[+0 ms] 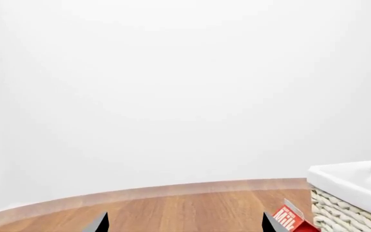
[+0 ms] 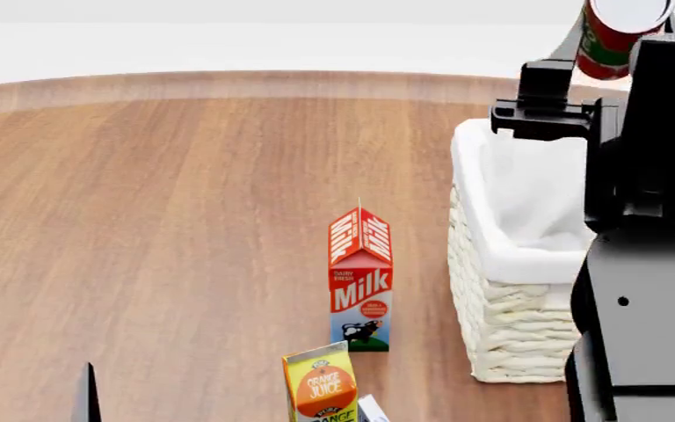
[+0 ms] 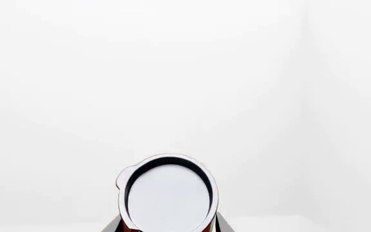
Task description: Pick up the tomato sauce, and put it in the basket.
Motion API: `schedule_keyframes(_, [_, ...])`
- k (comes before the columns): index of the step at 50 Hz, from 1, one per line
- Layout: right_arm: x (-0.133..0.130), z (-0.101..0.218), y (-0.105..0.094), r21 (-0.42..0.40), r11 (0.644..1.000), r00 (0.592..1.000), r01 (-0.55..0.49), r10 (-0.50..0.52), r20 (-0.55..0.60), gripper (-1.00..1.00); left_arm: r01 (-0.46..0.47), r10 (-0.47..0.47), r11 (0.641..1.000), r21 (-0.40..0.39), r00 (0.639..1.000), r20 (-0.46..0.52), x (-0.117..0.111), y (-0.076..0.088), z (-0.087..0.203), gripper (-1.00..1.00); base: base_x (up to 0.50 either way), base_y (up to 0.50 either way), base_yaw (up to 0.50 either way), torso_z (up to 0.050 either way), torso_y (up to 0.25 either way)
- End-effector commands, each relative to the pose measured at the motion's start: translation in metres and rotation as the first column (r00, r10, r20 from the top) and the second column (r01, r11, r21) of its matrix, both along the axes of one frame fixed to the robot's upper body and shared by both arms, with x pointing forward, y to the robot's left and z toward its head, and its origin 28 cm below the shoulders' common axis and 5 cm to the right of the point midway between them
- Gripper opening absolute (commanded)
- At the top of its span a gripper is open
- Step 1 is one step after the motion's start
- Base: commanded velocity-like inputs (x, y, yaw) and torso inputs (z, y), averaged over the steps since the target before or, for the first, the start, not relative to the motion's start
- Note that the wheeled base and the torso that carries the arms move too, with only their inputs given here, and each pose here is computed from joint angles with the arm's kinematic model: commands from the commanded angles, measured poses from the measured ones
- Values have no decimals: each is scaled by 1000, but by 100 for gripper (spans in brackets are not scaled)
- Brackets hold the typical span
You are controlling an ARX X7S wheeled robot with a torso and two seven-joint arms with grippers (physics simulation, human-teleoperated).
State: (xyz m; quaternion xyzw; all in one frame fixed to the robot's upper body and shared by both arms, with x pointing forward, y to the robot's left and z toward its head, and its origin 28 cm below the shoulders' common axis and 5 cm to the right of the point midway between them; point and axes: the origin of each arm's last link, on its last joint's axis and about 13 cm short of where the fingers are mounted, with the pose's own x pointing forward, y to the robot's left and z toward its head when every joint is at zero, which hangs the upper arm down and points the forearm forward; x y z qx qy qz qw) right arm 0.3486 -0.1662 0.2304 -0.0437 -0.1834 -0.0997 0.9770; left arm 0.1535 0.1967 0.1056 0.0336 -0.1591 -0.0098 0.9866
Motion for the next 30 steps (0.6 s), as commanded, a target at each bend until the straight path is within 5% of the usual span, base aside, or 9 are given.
schedule_keyframes(1, [51,7,-8,6,1000,995,26,-25,-92,-100,1,-1,1000,-2,1000,0,0,0,0,100,0,0,0,0,0])
schedule_keyframes(12, [83,3,-18,34,997,976,71,-63,-207,-100,0,0,1000,-3,1000,0,1,0,0,100,0,0,0,0,0])
schedule_keyframes(30, [77,-24,-23,-35,996,906,79,-86,-415,-100,-5,5,1000,-3,1000,2,1,1,0,100,0,0,0,0,1])
